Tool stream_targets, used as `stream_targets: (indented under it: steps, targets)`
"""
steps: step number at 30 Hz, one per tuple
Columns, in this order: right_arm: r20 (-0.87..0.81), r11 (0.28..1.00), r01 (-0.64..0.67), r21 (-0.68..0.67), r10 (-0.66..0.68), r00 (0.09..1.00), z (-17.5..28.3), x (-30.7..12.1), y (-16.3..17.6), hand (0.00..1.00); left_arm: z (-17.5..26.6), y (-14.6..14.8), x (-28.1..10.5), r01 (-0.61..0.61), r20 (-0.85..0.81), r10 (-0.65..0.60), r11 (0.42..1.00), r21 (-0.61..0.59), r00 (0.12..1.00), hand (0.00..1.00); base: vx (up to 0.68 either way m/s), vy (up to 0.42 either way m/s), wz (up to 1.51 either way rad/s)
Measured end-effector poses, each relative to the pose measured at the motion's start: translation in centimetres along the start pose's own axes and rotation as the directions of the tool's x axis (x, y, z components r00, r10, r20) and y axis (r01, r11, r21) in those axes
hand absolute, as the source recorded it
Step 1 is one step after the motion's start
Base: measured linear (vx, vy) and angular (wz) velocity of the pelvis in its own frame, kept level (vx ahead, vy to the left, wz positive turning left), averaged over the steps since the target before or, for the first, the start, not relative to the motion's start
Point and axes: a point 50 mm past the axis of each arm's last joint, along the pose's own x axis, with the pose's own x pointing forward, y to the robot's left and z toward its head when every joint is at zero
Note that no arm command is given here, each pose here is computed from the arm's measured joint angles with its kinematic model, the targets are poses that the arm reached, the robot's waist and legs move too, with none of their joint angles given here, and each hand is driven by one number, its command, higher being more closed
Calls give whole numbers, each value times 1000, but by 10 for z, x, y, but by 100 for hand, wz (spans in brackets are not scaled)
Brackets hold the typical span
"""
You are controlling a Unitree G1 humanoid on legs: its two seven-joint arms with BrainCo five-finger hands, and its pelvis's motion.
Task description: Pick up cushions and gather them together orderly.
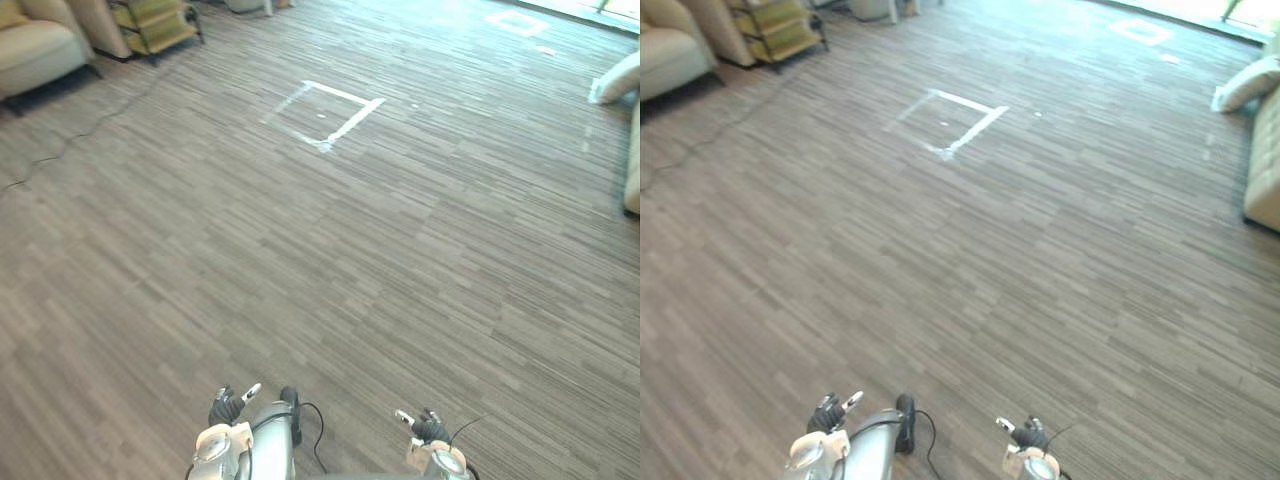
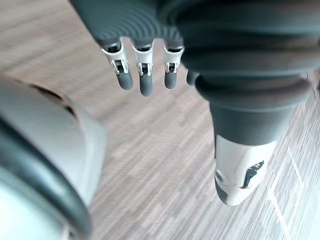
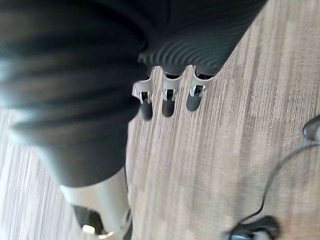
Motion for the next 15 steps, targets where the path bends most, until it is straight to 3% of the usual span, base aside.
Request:
stream_targets:
  steps: [8, 15]
  targets:
    - [118, 1000, -7, -1, 7, 993, 25, 1, -2, 0, -10, -40, -1, 116, -69, -111, 991, 69, 991, 0, 580, 101, -45]
    - [107, 999, 35, 3, -35, 994, 28, 4, -19, 0, -17, -47, -4, 151, -94, -142, 985, 88, 985, 0, 742, -134, -6]
